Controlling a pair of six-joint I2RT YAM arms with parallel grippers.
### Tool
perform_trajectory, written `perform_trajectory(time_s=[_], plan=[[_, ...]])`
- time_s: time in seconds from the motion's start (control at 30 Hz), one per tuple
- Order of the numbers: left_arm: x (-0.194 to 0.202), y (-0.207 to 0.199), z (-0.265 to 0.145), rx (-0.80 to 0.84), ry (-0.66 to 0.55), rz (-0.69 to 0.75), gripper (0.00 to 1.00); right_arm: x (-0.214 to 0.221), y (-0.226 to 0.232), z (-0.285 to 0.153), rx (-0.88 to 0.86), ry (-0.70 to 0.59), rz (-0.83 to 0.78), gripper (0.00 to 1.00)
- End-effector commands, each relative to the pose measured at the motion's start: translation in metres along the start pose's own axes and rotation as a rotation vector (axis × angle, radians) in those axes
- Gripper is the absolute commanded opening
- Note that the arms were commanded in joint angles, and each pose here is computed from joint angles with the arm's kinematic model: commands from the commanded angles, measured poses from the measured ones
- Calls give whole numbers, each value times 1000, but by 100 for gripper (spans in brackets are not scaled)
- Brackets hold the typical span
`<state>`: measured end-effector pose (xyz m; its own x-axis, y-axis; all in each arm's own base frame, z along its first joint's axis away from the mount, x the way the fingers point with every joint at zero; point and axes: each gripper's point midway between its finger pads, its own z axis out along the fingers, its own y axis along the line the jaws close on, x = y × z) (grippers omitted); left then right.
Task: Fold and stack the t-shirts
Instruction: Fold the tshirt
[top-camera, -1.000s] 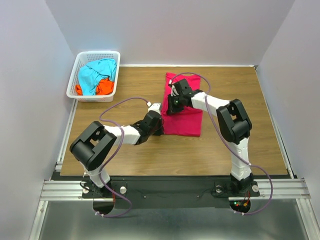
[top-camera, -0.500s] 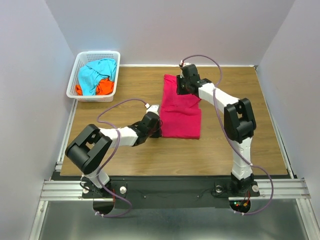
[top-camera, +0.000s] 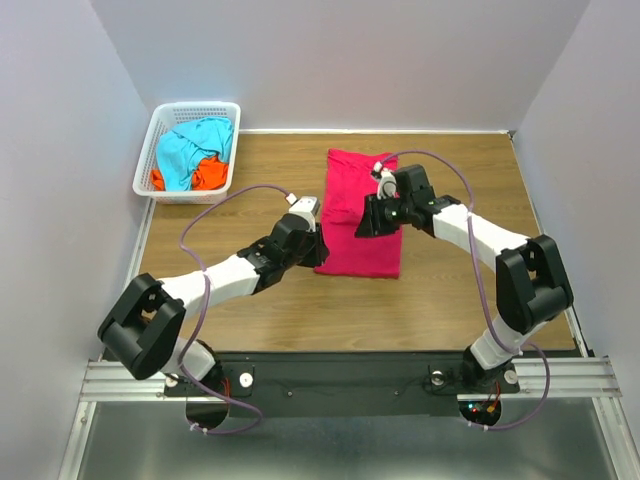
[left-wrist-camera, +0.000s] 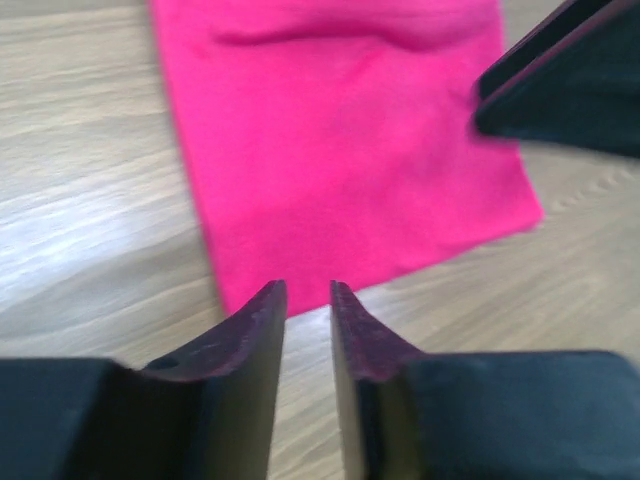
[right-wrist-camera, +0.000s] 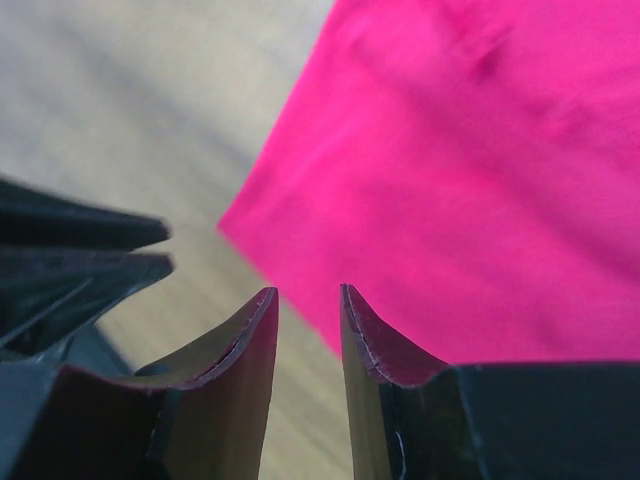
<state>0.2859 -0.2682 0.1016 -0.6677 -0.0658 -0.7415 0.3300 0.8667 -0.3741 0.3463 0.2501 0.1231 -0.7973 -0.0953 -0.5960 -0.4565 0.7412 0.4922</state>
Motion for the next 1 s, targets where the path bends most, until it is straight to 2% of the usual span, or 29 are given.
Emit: perform_trajectory(time_s=[0.0, 0.17, 0.4, 0.53, 0.67, 0.8, 0.97], plan=[[-6, -24, 6, 138, -8, 11, 29, 13, 33, 0, -233, 18, -22, 36], [10, -18, 22, 191, 41, -33, 24, 31, 39, 17, -356, 79, 8, 33], [32, 4, 37, 136, 102, -52, 22, 55, 27, 39, -393, 155, 36, 25], [52, 14, 41, 115, 158, -78, 18, 85, 17, 47, -411, 220, 46, 21], [69, 27, 42, 87, 206, -104, 18, 118, 2, 49, -369, 273, 70, 16], [79, 39, 40, 41, 229, -123, 18, 128, -17, 46, -299, 274, 99, 12], [86, 46, 37, 15, 240, -142, 18, 121, -37, 32, -239, 223, 148, 9]])
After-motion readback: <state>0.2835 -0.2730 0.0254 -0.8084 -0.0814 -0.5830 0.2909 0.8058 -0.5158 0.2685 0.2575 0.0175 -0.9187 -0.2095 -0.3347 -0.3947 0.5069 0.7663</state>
